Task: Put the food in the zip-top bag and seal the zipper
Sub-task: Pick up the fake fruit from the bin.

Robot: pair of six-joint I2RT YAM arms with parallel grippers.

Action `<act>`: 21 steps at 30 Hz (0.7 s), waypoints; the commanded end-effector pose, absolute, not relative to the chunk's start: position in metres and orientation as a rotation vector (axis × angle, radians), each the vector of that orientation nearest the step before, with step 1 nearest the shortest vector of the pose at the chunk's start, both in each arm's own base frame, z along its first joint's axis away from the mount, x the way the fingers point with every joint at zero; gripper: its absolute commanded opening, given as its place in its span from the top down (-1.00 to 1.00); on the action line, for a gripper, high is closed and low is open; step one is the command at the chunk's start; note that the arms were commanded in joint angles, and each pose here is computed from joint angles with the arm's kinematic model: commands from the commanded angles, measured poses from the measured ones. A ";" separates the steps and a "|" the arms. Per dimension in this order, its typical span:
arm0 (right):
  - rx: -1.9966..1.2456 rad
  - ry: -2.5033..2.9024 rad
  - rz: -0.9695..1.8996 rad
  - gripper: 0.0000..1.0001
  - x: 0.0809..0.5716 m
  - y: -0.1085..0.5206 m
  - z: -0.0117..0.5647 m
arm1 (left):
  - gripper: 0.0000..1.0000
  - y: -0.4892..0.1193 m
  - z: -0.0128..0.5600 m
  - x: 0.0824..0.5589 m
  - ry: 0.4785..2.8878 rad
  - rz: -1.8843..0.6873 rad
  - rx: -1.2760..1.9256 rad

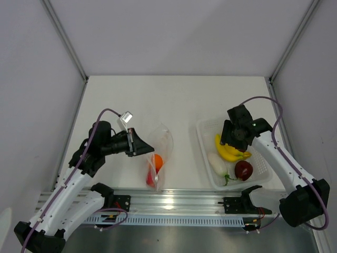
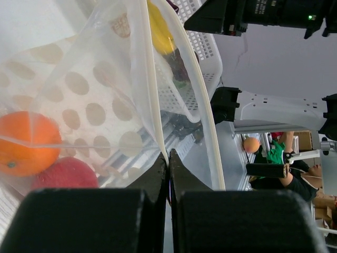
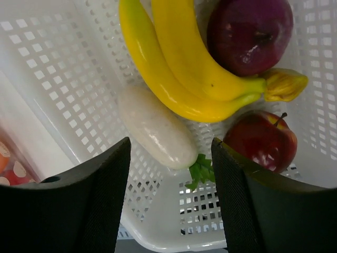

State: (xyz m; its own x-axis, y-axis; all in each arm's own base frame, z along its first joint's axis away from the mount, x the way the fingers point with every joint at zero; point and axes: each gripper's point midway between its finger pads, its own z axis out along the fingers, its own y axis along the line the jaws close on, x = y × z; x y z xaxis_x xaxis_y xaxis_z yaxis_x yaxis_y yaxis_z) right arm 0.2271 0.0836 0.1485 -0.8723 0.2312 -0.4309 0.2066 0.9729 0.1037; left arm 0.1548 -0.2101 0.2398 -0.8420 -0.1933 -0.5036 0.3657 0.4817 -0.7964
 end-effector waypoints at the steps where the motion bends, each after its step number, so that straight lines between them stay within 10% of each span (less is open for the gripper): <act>1: 0.260 2.624 0.107 -0.28 0.248 0.090 0.144 | 0.99 -0.213 0.251 0.156 2.130 -1.397 0.186; 21: 0.168 2.708 -0.194 0.03 0.291 0.064 0.084 | 0.99 -0.214 0.245 0.152 2.145 -1.409 0.199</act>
